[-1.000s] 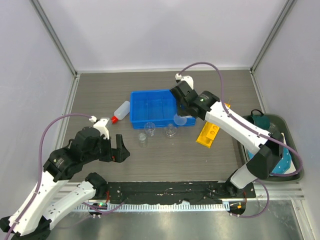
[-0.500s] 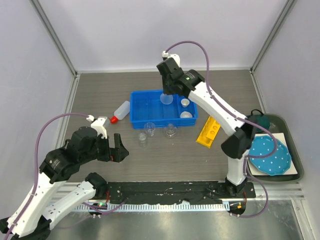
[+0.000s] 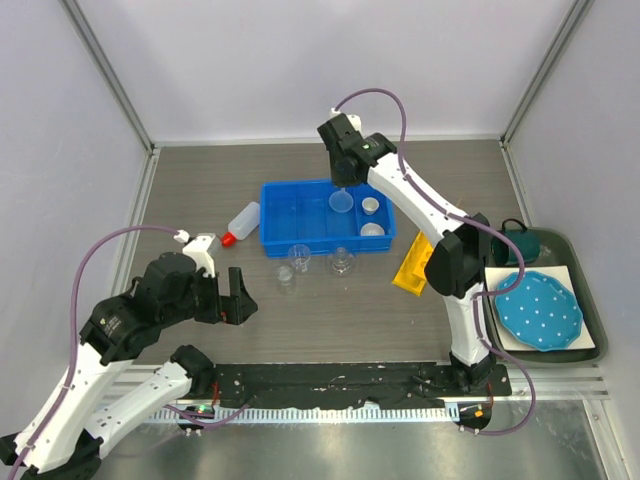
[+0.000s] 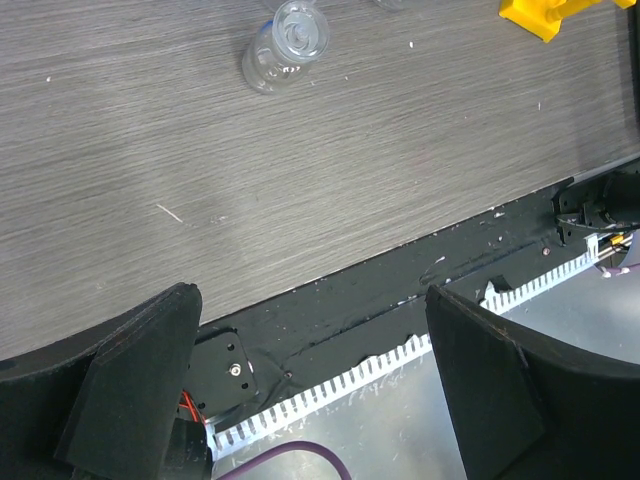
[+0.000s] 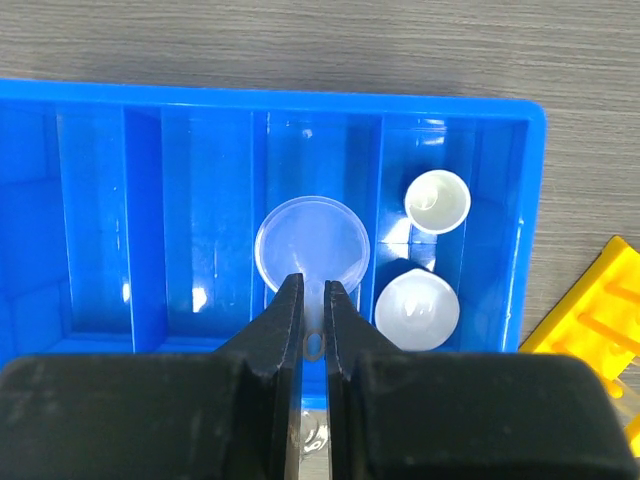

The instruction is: Organize the chemistry lab equipment

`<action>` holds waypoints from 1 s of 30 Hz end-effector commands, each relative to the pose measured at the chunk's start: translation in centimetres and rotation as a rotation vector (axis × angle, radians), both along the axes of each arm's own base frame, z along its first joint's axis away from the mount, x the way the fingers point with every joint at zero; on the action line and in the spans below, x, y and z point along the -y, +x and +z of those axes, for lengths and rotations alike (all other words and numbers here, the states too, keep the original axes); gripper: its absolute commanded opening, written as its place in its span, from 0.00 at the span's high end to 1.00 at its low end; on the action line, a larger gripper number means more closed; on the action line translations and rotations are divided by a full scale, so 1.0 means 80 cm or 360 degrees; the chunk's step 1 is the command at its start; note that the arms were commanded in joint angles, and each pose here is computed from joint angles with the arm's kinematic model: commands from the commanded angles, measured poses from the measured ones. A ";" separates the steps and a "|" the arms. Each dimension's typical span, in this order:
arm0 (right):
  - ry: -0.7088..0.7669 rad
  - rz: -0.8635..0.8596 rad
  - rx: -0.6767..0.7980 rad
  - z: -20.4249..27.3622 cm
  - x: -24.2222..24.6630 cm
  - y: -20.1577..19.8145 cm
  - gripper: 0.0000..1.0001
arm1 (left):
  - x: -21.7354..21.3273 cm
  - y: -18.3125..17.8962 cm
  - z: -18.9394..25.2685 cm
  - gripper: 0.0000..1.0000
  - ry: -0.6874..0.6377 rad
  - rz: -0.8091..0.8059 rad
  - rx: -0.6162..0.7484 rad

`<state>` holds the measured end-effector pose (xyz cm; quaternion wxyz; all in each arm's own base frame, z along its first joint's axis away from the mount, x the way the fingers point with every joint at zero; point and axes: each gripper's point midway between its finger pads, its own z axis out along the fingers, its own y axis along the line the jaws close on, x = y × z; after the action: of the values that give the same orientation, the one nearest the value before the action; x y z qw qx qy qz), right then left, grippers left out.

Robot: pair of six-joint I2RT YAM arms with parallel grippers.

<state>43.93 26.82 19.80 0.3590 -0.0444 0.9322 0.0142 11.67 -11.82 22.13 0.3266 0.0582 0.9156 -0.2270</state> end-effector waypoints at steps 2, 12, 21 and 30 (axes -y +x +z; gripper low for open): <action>0.0069 0.0008 0.0050 0.004 -0.003 0.023 0.99 | 0.000 0.006 0.013 0.00 -0.0023 0.0017 0.0049; 0.0091 -0.0009 -0.0019 -0.041 -0.004 0.047 0.99 | 0.003 0.009 0.012 0.00 -0.0013 0.0020 0.0029; 0.0089 -0.0016 -0.0031 -0.067 -0.001 0.065 0.99 | 0.002 0.020 0.012 0.00 0.0021 0.0063 0.0040; 0.0040 -0.0029 -0.0055 -0.095 0.003 0.075 0.99 | 0.003 0.023 0.011 0.00 0.0028 0.0073 0.0036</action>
<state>48.56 26.27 11.57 0.3207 -0.0283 0.9466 0.0199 12.53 -11.67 21.46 0.3171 0.0512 0.9255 -0.2007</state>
